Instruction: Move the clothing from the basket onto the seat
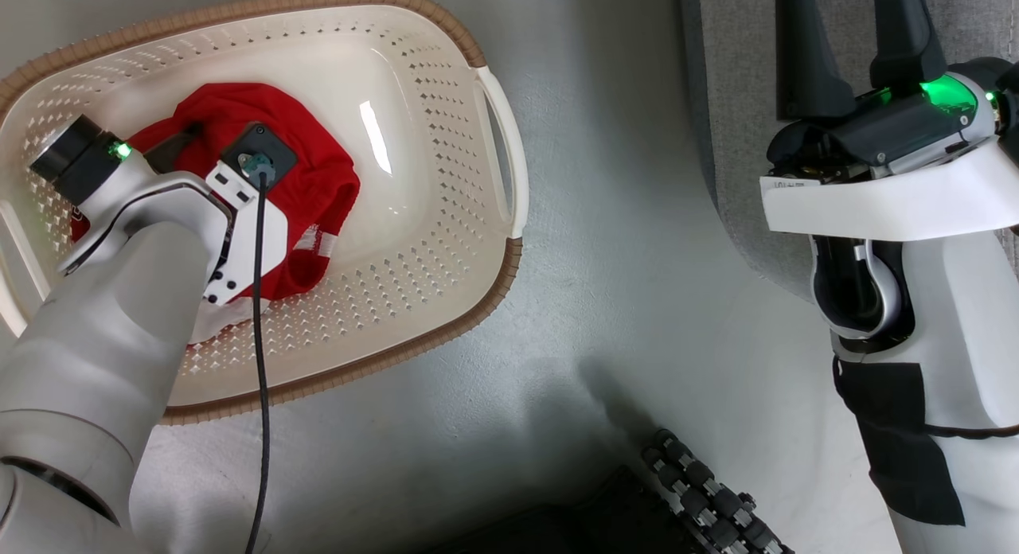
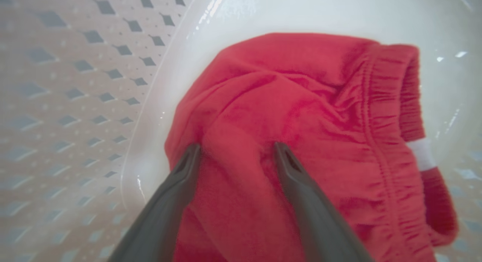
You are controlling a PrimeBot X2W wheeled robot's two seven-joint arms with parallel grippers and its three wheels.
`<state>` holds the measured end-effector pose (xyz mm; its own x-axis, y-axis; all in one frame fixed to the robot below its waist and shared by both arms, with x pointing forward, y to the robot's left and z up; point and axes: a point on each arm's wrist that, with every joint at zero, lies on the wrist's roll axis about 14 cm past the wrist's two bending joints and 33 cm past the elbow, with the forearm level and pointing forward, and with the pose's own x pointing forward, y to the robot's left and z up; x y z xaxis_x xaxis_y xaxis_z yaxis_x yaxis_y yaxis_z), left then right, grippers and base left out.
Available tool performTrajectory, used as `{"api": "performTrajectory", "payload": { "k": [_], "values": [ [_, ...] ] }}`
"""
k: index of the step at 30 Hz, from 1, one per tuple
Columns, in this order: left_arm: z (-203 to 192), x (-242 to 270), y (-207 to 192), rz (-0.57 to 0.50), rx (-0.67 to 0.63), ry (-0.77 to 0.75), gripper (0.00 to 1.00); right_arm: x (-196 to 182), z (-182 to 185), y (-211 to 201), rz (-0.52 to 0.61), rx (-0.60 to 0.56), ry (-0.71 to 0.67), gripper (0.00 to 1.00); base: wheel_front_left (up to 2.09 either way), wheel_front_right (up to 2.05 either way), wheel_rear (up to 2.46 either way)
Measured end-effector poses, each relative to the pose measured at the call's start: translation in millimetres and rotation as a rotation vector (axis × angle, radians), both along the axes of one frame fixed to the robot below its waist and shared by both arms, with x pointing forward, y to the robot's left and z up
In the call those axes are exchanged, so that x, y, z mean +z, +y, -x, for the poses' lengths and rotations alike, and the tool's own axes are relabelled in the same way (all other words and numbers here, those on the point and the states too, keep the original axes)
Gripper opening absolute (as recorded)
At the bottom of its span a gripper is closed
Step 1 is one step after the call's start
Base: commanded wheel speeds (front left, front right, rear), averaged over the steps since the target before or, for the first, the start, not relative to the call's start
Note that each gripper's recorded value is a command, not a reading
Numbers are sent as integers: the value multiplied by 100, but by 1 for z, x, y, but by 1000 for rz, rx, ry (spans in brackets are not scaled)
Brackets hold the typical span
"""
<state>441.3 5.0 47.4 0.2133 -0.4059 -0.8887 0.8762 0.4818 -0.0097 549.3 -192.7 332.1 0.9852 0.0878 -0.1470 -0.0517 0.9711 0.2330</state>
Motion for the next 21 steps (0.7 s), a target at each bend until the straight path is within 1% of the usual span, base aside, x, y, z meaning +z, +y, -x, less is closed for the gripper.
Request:
{"api": "performTrajectory", "payload": {
  "k": [6, 7, 8, 9, 16, 21],
  "values": [
    [4, -4, 2, 0, 1, 27, 100, -4, 2, -5, 2, -15, 8, 100, 0, 0, 0],
    [5, -4, 2, 2, -1, 34, 96, -4, 2, -5, 2, -16, 9, 100, 0, 0, 0],
    [5, -4, 2, 6, 4, 43, 44, -5, 2, -5, 3, -15, 9, 100, 0, 0, 0],
    [5, -5, 3, 10, 14, 48, 0, -5, 2, -4, 2, -15, 10, 100, 0, 0, 0],
    [-5, 8, -9, 114, 53, 19, 0, 6, -2, -3, 12, -5, -17, 100, 0, 0, 0],
    [-13, 37, -31, 213, 73, -13, 0, 21, -5, -3, 27, -4, -44, 100, 0, 0, 0]
  ]
}}
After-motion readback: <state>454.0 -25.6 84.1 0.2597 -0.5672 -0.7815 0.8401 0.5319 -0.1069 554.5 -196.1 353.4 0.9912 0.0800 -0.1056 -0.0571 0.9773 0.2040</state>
